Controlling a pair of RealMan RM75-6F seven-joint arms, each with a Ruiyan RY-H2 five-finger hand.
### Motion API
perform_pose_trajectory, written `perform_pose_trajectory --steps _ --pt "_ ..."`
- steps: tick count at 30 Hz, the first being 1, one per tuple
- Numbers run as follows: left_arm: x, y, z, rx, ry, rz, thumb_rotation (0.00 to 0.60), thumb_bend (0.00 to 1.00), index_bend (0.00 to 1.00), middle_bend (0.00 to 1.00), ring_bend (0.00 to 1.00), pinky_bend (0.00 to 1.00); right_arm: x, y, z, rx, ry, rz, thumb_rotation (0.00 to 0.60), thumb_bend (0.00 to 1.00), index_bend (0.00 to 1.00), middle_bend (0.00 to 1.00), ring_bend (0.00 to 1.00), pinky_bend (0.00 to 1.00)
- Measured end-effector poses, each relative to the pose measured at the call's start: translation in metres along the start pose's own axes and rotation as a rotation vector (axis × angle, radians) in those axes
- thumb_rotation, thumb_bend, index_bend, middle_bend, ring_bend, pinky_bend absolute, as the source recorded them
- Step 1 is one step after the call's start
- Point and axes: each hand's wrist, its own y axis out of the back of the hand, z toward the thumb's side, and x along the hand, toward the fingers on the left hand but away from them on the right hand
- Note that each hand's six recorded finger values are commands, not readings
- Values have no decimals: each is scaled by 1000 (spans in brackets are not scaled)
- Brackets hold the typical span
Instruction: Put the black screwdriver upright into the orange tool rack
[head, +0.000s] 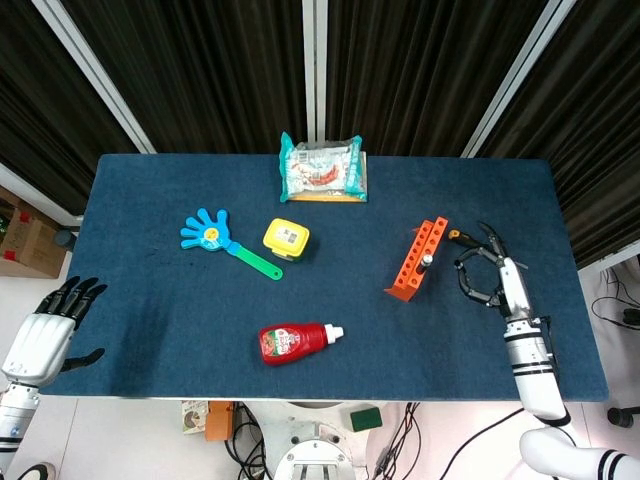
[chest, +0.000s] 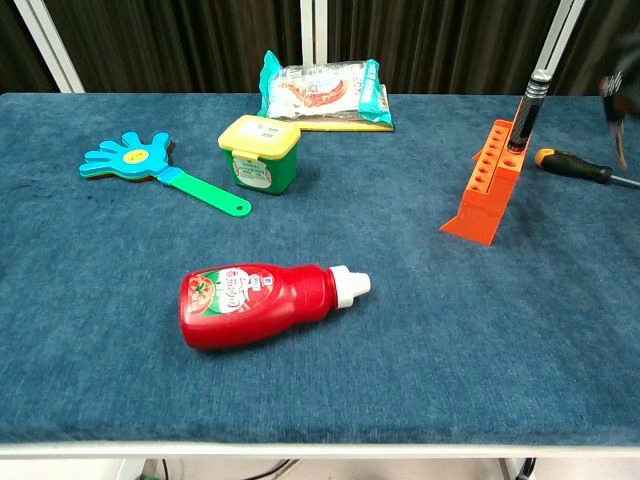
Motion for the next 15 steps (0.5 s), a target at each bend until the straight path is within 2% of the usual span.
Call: perform_pose_trajectory --steps 3,7,10,15 --pt "1 -2 -1 1 7 -9 600 0 135 93 33 205 -14 10 12 -116 72 -16 600 419 655 35 0 0" --pt "4 -4 -2 3 18 -19 600 0 135 93 33 205 -37 17 16 -141 127 -27 600 403 679 41 0 0" --pt "5 -5 -3 3 23 -24 600 0 135 93 33 205 -52 12 14 -154 127 -19 600 402 684 44 0 0" --pt "8 -4 -5 2 33 -25 600 0 135 93 33 205 -73 -8 6 -266 79 17 600 402 700 54 0 0"
